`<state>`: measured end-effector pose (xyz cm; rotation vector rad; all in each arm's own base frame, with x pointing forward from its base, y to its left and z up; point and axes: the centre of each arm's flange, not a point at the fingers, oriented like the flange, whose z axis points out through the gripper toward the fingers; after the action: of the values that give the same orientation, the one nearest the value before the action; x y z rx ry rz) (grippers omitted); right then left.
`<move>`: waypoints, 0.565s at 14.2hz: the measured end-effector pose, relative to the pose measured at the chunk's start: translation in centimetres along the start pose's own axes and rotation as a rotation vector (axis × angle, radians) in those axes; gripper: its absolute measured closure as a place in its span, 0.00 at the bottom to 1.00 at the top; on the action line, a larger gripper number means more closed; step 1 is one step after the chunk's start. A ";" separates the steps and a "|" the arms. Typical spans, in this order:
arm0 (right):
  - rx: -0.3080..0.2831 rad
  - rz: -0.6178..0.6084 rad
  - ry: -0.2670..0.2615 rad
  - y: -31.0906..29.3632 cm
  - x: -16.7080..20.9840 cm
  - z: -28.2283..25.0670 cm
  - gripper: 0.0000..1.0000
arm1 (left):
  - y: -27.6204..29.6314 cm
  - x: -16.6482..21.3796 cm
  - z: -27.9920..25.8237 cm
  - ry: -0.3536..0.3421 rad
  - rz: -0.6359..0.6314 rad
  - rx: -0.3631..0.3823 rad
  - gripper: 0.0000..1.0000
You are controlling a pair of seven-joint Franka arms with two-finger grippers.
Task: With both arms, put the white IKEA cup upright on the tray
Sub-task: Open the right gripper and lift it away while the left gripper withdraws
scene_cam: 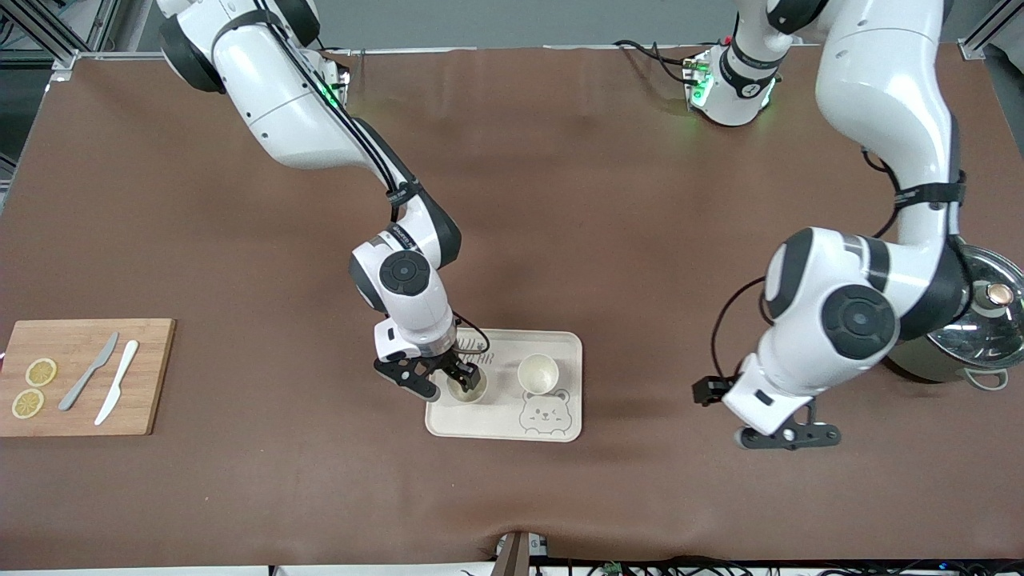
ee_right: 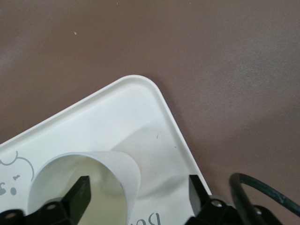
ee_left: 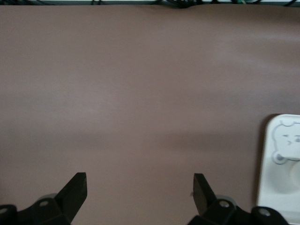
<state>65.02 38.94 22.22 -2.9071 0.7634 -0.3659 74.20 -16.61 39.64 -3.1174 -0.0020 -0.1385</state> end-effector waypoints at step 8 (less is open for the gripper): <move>-0.021 -0.021 0.008 -0.7 1.2 -2.8 0.00 | -14.5 2.1 1.8 0.042 0.116 0.013 0.00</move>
<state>65.65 38.82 25.32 -2.9371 0.7425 -0.3745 76.38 -2.05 38.30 -3.0909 0.1781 -0.2009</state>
